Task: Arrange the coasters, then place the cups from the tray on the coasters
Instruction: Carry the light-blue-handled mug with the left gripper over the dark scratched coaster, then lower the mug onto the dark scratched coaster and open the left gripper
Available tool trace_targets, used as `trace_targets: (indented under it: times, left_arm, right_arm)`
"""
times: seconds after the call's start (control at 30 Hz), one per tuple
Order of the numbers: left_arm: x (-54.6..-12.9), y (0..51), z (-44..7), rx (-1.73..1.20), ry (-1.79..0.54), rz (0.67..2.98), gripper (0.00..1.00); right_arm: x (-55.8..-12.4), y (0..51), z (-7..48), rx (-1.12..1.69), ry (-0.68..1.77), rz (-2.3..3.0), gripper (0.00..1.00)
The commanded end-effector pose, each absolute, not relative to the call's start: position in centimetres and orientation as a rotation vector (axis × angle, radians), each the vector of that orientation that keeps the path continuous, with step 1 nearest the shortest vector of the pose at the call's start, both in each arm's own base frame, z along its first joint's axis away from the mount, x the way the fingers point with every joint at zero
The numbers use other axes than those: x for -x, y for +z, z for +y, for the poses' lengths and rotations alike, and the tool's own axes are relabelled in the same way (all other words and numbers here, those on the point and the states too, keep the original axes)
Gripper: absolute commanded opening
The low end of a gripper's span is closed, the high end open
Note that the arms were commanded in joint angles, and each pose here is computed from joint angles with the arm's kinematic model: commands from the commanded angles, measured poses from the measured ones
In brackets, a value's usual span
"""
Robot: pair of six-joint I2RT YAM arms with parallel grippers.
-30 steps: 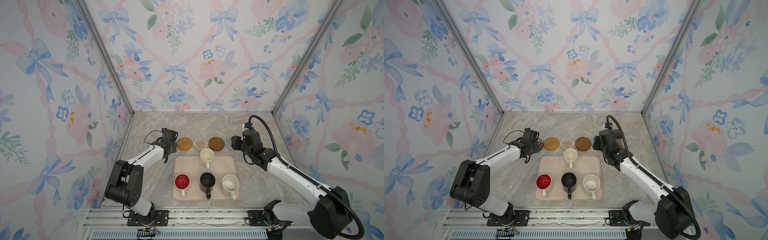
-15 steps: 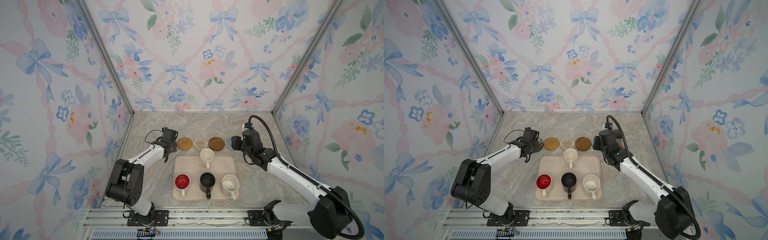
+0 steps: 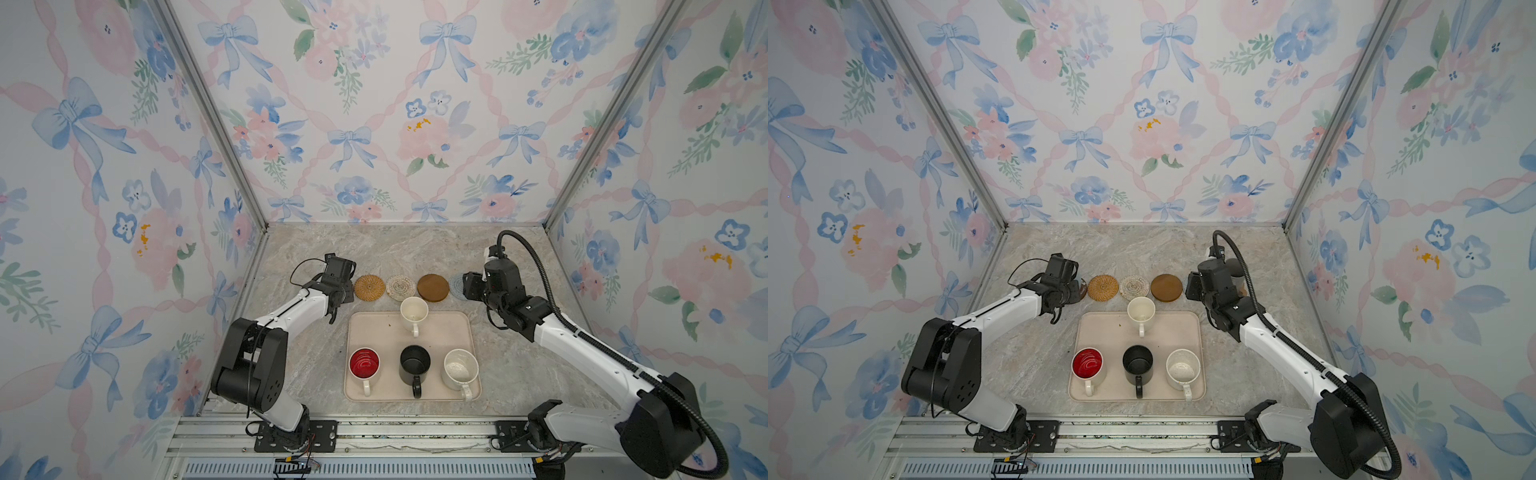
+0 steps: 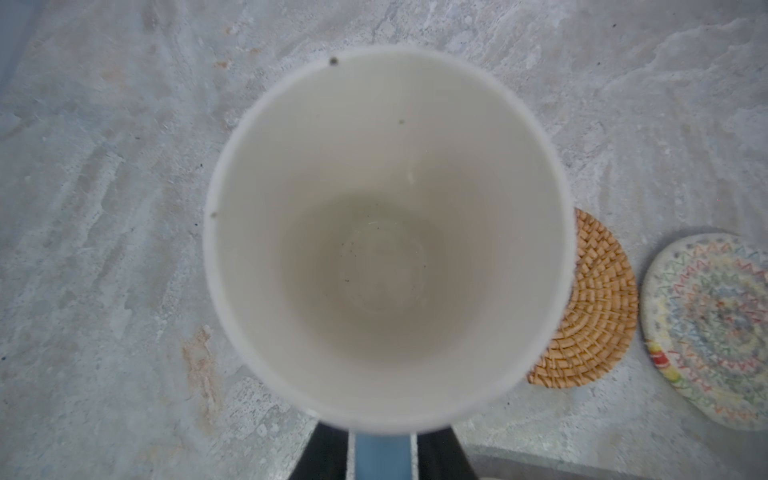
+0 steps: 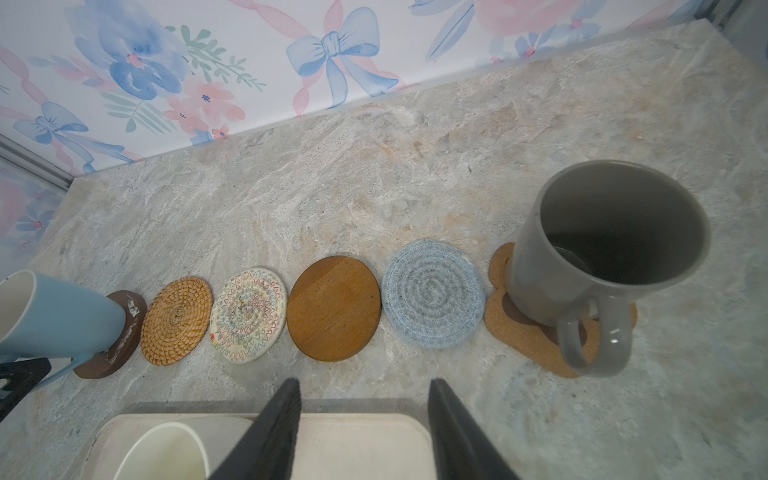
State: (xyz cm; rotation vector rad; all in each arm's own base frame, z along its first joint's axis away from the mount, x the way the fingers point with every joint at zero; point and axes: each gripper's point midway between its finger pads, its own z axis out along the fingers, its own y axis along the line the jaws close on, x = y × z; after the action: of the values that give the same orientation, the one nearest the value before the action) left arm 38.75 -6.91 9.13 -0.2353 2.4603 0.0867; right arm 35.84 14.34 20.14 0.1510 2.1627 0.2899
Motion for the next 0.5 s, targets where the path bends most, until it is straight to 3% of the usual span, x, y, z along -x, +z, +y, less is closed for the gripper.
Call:
trace_targets:
  times: [0.0, 0.47]
  left_arm:
    - [-39.4, 10.6, -6.9, 0.231, 0.073, 2.421, 0.29]
    - [-37.7, 15.2, -6.3, 0.266, 0.026, 2.304, 0.3]
  right_arm:
    - [-36.3, 21.0, 14.0, -0.167, 0.285, 2.153, 0.53]
    - [-35.2, 23.4, 14.9, -0.101, 0.23, 2.143, 0.53]
